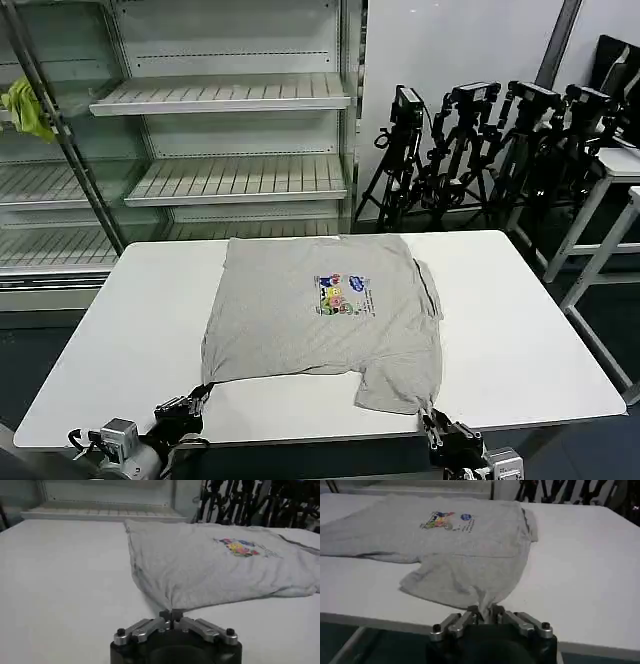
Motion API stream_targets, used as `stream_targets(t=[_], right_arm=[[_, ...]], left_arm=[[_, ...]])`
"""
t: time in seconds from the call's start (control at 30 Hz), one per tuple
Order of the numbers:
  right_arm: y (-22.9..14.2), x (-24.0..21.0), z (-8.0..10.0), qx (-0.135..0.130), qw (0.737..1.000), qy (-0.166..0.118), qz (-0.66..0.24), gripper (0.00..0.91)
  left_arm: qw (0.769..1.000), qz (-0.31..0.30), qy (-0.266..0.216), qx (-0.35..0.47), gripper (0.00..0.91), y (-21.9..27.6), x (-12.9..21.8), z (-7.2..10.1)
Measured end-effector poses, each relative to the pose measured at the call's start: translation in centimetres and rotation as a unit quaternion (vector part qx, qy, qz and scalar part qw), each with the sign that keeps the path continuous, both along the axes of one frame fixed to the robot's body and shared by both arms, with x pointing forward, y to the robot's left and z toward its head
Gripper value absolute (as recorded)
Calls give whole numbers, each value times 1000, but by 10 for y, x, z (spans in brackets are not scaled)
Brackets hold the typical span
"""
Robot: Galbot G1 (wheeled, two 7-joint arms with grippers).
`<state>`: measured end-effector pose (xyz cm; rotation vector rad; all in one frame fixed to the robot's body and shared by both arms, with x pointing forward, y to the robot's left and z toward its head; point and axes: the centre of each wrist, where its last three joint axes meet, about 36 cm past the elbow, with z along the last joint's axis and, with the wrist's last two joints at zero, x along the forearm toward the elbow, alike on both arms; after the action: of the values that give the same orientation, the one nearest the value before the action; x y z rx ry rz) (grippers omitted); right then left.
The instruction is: Fold and organize the clothes.
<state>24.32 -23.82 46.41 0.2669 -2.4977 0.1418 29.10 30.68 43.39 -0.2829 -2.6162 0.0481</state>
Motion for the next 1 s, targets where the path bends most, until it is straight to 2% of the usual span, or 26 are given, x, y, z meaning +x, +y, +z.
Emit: stream_targets(t=[0.53,1.0], right_arm=[[-5,-5,10,-9,1000,-7,13,0],[-26,-12,53,-53,998,-28,31,0]], left_arm=[[1000,-11,-6,20,50,7,-8,10],[998,-31,0,62,50,20,-28,29]])
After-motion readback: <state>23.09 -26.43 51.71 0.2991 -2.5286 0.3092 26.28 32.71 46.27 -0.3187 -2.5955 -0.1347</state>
